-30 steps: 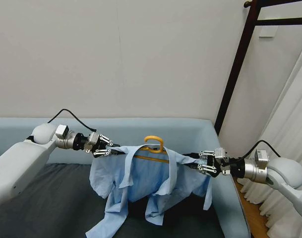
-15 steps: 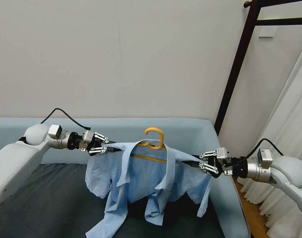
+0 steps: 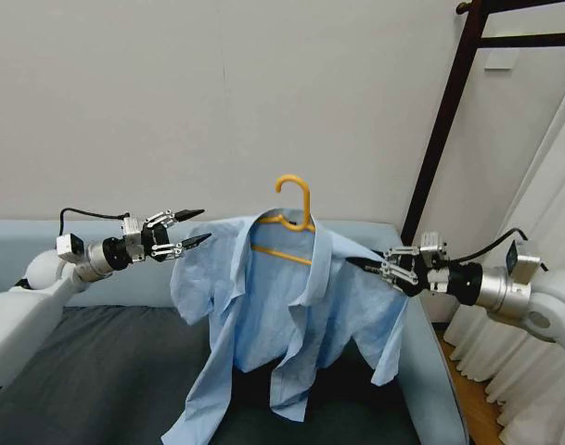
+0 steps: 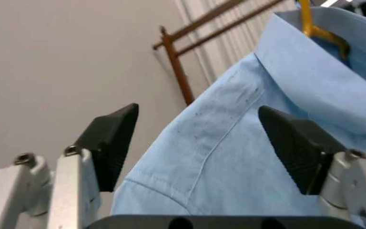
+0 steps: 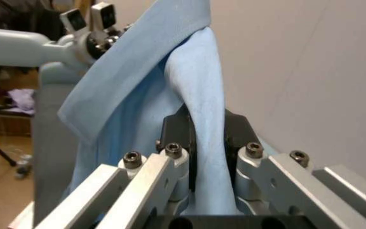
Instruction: Pick up the clothes from the sofa and hang them on the clothes hanger.
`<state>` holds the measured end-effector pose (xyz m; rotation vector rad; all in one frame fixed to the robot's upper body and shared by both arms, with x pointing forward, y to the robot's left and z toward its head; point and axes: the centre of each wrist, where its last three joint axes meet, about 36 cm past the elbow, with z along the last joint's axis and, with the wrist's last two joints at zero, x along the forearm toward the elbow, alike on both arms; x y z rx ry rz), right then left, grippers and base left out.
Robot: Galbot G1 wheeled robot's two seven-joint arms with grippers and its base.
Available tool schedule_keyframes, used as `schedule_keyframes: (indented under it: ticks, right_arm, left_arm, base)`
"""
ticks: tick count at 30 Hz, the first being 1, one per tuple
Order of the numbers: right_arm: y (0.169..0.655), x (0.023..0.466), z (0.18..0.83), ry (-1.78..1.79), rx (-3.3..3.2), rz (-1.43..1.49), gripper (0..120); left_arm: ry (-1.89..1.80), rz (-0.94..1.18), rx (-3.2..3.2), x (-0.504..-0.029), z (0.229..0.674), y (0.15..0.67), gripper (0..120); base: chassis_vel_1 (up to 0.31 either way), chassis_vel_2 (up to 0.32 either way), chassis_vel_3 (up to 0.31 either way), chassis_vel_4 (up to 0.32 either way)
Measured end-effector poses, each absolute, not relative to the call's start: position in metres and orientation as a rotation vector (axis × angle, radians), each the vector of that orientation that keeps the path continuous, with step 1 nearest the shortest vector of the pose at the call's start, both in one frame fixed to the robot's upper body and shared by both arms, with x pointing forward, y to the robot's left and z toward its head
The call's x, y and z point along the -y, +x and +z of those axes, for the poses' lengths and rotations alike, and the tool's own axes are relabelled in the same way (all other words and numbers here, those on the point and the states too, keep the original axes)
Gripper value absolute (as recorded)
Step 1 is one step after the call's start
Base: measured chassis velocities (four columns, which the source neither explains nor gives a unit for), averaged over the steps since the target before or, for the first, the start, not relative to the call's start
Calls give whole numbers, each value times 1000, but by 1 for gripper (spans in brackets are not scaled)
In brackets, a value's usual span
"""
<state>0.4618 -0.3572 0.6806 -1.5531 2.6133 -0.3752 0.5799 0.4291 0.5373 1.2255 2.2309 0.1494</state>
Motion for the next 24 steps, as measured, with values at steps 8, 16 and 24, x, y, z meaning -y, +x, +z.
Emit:
schedule_keyframes:
  ticks: [8,16,24]
  right_arm:
    - [442,351,756,-1294,-2622,-535,7]
    - [431,346,775,-1219,-2632,-550,7]
    - [436,344,752,-1223,-2713,-554,7]
  left_arm:
    - [1091,-74,-2282,-365,502,542,100]
    - [1004,-42,-2397,-339,481,522,100]
    - [805,-29,-2521,-268,471,512,100]
  base:
    - [0,0,0,0]
    - [0,0,0,0]
    - [0,0,0,0]
